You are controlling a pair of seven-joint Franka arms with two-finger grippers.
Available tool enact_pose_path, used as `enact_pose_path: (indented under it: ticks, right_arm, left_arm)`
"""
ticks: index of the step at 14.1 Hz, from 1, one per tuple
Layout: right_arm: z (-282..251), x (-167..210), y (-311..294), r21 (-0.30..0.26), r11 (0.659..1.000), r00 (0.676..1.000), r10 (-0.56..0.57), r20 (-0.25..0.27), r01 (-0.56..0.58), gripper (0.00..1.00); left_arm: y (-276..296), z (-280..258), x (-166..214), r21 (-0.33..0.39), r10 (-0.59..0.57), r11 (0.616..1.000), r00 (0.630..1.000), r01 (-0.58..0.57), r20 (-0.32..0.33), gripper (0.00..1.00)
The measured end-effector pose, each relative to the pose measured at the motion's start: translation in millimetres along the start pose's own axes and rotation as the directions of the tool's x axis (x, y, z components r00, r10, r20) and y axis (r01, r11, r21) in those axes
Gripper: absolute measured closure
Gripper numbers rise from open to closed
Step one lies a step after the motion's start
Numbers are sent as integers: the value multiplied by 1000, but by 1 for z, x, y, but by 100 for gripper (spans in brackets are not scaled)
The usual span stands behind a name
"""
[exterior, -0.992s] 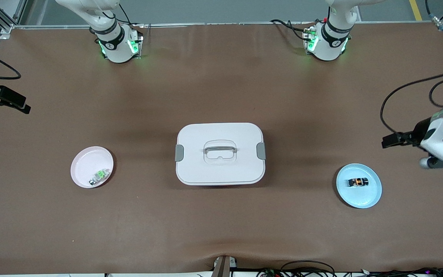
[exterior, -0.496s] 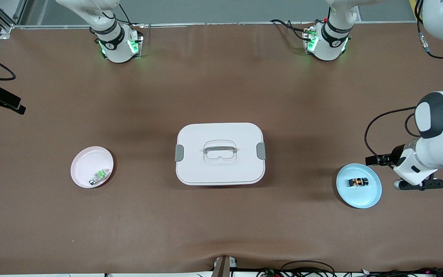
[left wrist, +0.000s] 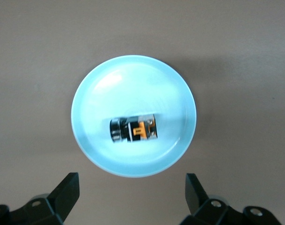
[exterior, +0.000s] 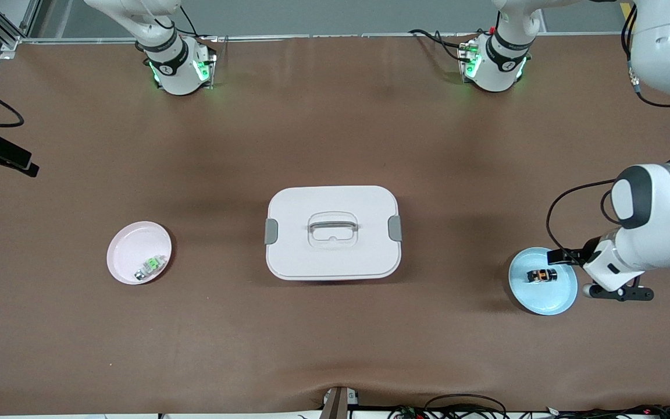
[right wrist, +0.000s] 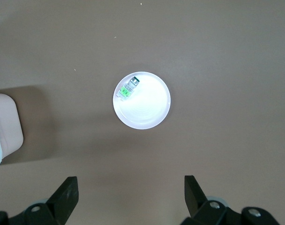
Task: Transfer orange switch to right arm and place
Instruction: 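Close the left gripper on the orange switch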
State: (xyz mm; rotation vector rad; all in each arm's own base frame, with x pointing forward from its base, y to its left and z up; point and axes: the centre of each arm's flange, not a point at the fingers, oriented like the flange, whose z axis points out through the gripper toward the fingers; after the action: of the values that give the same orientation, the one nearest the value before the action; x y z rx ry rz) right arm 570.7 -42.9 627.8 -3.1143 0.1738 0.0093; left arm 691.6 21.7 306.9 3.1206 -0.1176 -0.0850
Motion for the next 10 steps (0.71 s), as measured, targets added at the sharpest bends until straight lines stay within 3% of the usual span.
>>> enact_pose_path:
  ticks: [10]
  right_arm:
    - [-1, 1, -5, -9, 1000, 1000, -11, -15, 11, 0]
  left_arm:
    - [2, 73, 9, 44, 48, 998, 997, -45, -62, 0]
